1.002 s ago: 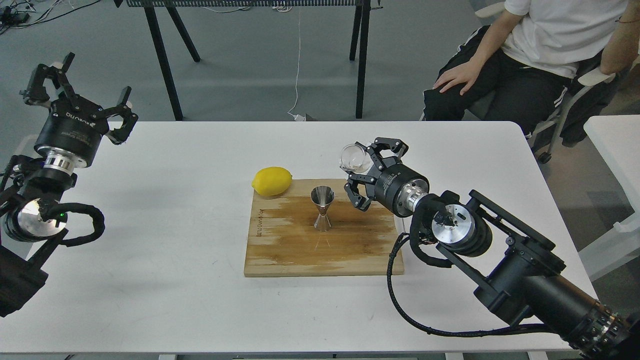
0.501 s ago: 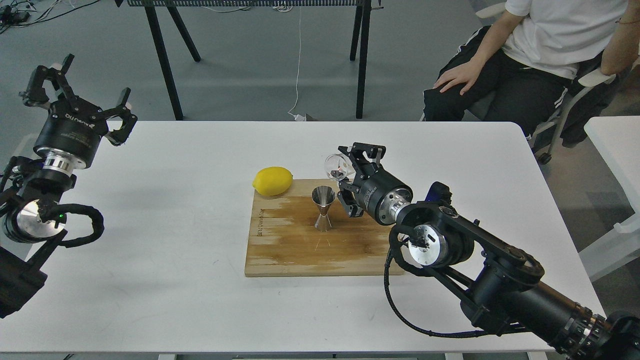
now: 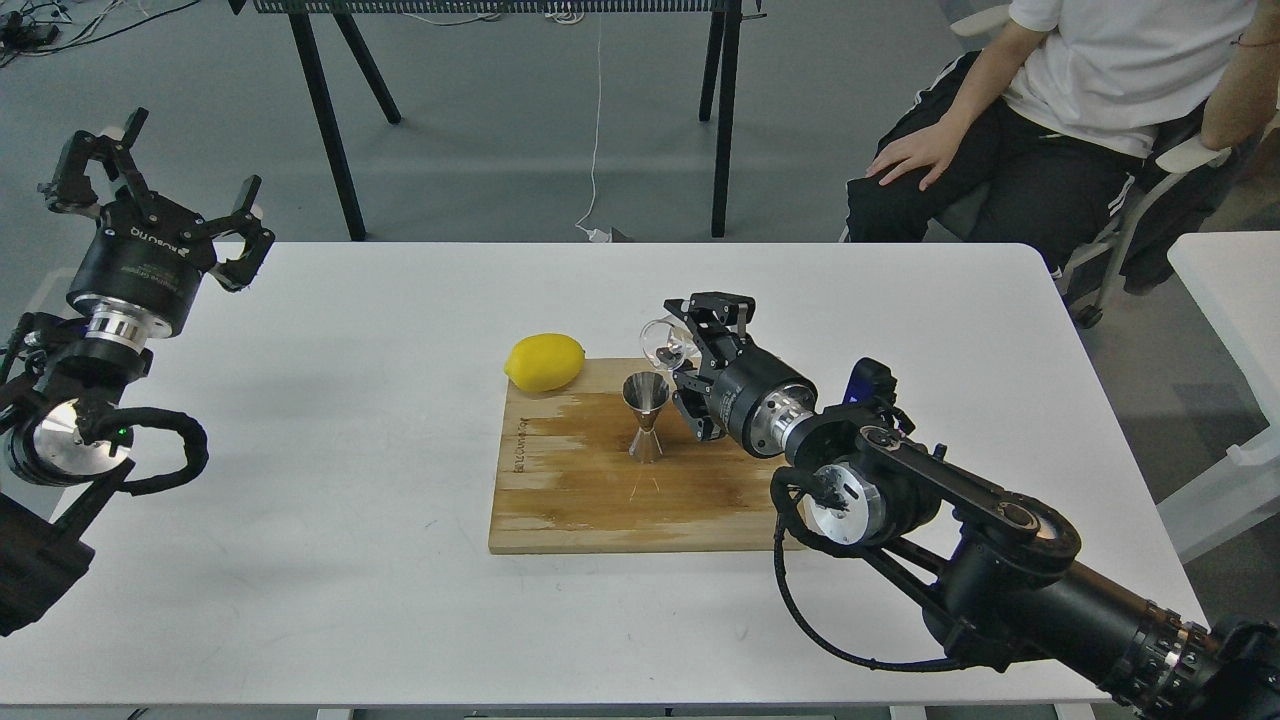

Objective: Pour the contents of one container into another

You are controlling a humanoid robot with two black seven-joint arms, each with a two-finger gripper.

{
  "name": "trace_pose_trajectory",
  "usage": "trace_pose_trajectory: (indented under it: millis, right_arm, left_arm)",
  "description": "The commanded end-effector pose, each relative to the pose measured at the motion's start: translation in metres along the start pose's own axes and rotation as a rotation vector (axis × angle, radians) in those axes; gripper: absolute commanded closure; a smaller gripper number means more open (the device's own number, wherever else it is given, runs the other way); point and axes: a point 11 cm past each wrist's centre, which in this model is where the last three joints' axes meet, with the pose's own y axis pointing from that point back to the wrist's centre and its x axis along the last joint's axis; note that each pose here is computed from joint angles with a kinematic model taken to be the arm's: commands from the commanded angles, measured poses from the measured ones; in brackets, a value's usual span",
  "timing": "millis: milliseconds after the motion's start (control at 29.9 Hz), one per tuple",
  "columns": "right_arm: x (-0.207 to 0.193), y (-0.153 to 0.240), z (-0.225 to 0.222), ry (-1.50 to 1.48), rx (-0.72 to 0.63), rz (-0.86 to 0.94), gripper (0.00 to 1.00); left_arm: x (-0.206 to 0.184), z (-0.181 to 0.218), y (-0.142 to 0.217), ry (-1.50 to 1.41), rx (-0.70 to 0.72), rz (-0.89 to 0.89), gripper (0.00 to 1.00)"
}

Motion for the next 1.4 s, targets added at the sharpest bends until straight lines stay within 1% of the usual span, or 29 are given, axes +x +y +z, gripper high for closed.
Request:
trace_pose_trajectory:
  millis: [0,200,534,868,1002,1369]
  right_arm:
    - [-0.004,0.001,0.005,0.066,0.004,-0.009,0.61]
    - [-0.003,0.001,0.004,0.072,0.005,-0.009,0.61]
    - [-0.002,0.000,0.008,0.177,0.020,-0.001,0.61]
    - [-0.001,-0.005,-0.002,0.211,0.038,-0.003,0.61]
    - [-0.002,-0.005,0.003,0.279,0.039,-0.006,0.61]
    - [0.000,-0.005,0.004,0.337,0.058,0.015,0.61]
  left_arm:
    - [0.001,0.001,0.000,-0.001,0.000,0.001,0.00]
    - [0.001,0.000,0.000,0.000,0.000,0.002,0.00]
    - [0.000,0.000,0.000,0.001,0.000,0.000,0.00]
    - [0.001,0.001,0.000,0.000,0.000,-0.001,0.00]
    - [0.000,0.001,0.000,0.000,0.000,-0.001,0.00]
    - [0.000,0.001,0.000,0.001,-0.003,0.000,0.00]
